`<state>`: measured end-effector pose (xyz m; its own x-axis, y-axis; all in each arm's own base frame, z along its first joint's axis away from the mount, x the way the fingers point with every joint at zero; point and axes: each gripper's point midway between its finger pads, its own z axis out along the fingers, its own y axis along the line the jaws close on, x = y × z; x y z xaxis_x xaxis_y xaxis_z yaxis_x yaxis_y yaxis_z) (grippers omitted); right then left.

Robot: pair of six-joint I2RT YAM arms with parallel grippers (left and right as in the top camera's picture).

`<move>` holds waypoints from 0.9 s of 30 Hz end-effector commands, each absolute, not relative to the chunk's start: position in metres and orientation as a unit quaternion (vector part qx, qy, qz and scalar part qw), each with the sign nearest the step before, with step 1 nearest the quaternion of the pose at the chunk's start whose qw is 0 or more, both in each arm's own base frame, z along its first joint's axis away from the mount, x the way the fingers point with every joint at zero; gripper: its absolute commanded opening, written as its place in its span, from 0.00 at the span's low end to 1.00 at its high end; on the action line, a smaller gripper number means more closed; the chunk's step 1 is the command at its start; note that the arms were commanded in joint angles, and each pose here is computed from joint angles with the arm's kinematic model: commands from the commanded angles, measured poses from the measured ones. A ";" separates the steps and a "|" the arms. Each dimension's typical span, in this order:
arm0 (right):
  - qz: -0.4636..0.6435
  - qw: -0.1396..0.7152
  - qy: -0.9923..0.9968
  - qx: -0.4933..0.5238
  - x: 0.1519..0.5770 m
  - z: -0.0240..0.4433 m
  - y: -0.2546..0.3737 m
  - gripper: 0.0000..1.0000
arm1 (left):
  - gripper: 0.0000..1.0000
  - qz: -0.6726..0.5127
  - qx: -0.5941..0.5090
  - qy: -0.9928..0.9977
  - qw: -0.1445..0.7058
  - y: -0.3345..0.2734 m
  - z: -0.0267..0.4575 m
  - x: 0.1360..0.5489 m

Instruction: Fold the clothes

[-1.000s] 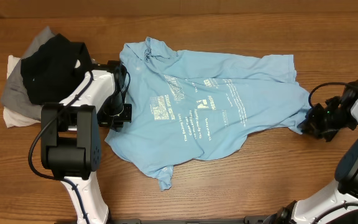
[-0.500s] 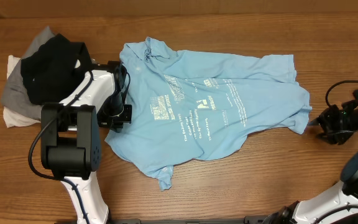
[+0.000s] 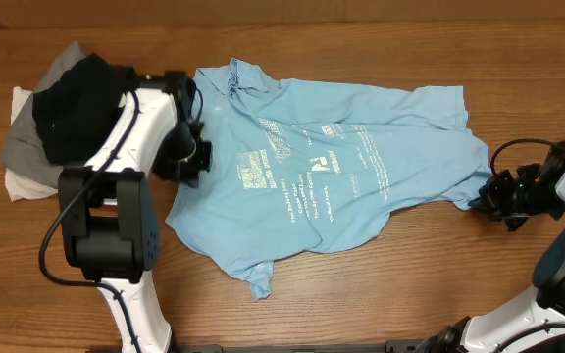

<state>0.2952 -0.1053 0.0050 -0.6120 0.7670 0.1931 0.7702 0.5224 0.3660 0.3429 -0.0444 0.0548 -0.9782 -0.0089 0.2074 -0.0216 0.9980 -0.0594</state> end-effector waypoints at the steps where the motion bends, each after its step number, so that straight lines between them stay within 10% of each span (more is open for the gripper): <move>1: -0.179 -0.003 -0.872 -0.456 0.294 0.016 -0.127 0.04 | 0.09 0.055 -0.006 -0.998 0.032 -0.048 0.103 0.365; 6: -0.135 -0.047 -0.867 -0.478 0.307 0.076 -0.177 0.04 | 0.23 0.077 -0.012 -0.996 -0.049 -0.055 0.161 0.375; 12: -0.116 -0.132 -0.862 -0.476 0.335 0.149 -0.213 0.04 | 0.97 0.157 -0.021 -0.985 -0.072 -0.080 0.196 0.360; 19: -0.111 -0.125 -0.863 -0.476 0.332 0.156 -0.212 0.04 | 0.75 0.193 -0.078 -0.978 -0.024 -0.099 0.196 0.332; 22: -0.109 -0.110 -0.864 -0.479 0.326 0.155 -0.209 0.37 | 0.75 0.190 -0.102 -0.976 0.000 -0.112 0.194 0.318; 27: -0.119 -0.089 -0.864 -0.482 0.319 0.153 -0.200 0.45 | 0.72 0.183 -0.165 -0.967 0.060 -0.153 0.170 0.281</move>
<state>0.3181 -0.2011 0.1458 -0.5156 0.8565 -0.0233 0.8169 0.4996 0.2882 0.3046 -0.1272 0.1847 -0.9714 0.2376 0.0047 0.2215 0.9124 -0.3442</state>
